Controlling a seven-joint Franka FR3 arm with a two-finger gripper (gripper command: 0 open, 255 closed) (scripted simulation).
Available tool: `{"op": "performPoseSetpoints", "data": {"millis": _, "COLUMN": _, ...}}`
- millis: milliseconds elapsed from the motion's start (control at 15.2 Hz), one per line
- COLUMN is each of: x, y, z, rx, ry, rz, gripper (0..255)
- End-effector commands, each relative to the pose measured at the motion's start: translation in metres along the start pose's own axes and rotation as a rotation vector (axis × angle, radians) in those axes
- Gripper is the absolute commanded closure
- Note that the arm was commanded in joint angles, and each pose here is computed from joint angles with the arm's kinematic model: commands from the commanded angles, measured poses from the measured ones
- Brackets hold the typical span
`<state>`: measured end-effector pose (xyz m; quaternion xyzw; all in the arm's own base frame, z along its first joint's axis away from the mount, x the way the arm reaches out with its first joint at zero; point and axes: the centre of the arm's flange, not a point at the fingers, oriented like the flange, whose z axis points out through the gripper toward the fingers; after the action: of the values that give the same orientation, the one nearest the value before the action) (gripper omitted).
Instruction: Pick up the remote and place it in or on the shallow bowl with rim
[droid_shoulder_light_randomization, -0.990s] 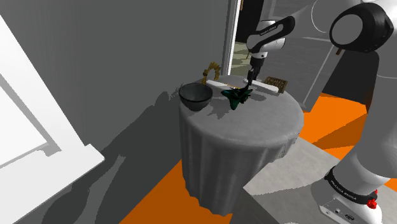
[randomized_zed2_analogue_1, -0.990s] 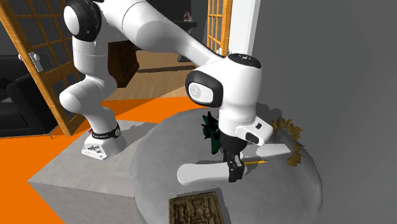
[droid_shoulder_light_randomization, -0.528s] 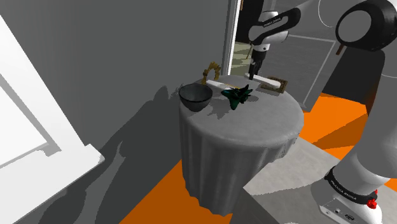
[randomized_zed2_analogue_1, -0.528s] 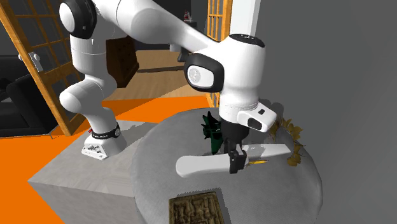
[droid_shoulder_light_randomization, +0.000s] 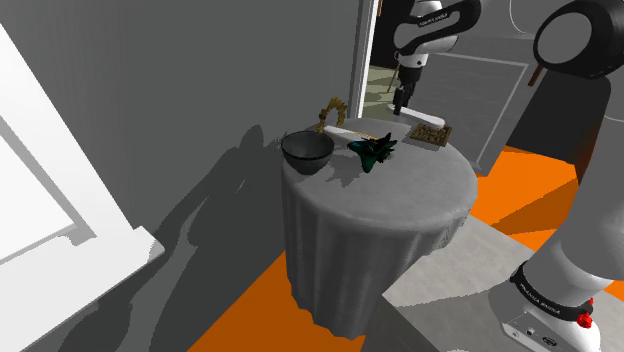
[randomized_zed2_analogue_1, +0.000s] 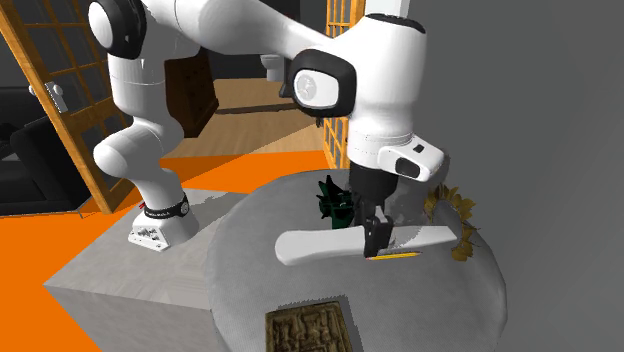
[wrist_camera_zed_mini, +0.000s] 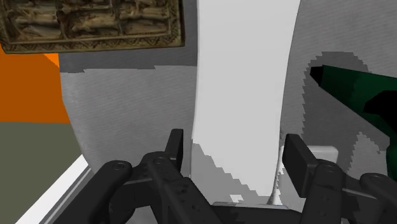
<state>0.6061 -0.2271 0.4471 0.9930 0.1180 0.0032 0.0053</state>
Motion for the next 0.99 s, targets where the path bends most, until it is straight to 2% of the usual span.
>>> {"op": "performPoseSetpoints", "data": {"millis": 0, "x": -0.001, "y": 0.0, "z": -0.01, "rx": 0.0, "ry": 0.0, "rz": 0.0, "gripper": 255}}
{"op": "performPoseSetpoints", "data": {"millis": 594, "x": 0.0, "y": 0.0, "z": -0.054, "rx": 0.0, "ry": 0.0, "rz": 0.0, "gripper": 255}}
{"op": "performPoseSetpoints", "data": {"millis": 924, "x": 0.029, "y": -0.059, "z": -0.055, "rx": 0.0, "ry": 0.0, "rz": 0.0, "gripper": 255}}
